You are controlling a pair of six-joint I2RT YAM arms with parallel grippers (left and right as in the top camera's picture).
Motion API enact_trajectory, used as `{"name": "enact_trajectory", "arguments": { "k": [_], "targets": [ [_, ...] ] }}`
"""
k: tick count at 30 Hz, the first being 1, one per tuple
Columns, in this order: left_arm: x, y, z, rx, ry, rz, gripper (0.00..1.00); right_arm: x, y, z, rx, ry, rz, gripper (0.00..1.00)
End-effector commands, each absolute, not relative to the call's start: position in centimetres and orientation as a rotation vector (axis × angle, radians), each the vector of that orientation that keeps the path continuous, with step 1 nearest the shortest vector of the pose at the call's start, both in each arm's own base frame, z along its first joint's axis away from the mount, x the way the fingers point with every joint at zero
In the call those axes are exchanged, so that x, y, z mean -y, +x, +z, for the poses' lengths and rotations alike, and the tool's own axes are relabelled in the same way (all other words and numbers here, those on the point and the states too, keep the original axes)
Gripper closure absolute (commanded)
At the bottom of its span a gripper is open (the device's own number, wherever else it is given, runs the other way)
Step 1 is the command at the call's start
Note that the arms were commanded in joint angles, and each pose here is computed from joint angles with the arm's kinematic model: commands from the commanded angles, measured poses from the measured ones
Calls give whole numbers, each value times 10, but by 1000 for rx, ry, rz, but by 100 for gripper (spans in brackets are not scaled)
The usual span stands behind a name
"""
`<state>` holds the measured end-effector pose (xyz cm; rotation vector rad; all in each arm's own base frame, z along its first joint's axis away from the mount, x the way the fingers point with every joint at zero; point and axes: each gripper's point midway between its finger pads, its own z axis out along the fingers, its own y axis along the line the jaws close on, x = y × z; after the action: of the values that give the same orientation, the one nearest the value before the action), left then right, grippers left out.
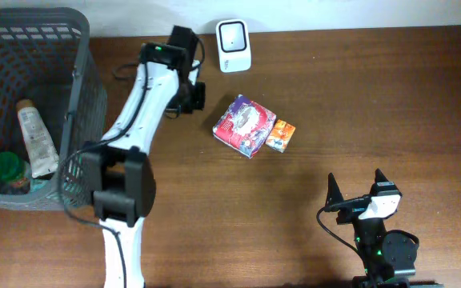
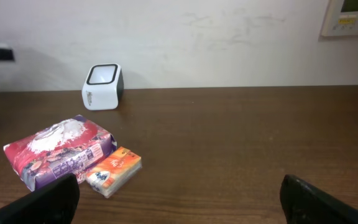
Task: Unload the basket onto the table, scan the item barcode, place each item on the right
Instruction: 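Carry the purple-red pack to the scanner and set it beside the orange pack, then return the left gripper to the basket and grasp the green wipes pack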
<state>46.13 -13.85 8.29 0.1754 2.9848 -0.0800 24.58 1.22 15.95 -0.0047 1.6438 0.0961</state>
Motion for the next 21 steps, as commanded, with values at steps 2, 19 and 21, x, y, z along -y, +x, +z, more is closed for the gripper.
{"name": "enact_trajectory", "arguments": {
  "k": [2, 19, 21],
  "targets": [
    [172, 444, 30, -3101, 265, -162, 100, -10, 246, 156, -1647, 9, 96, 1],
    [255, 401, 88, -3137, 473, -439, 100, -10, 246, 156, -1647, 9, 96, 1],
    [249, 411, 121, -3078, 459, -403, 100, -10, 246, 156, -1647, 9, 96, 1]
  ]
}}
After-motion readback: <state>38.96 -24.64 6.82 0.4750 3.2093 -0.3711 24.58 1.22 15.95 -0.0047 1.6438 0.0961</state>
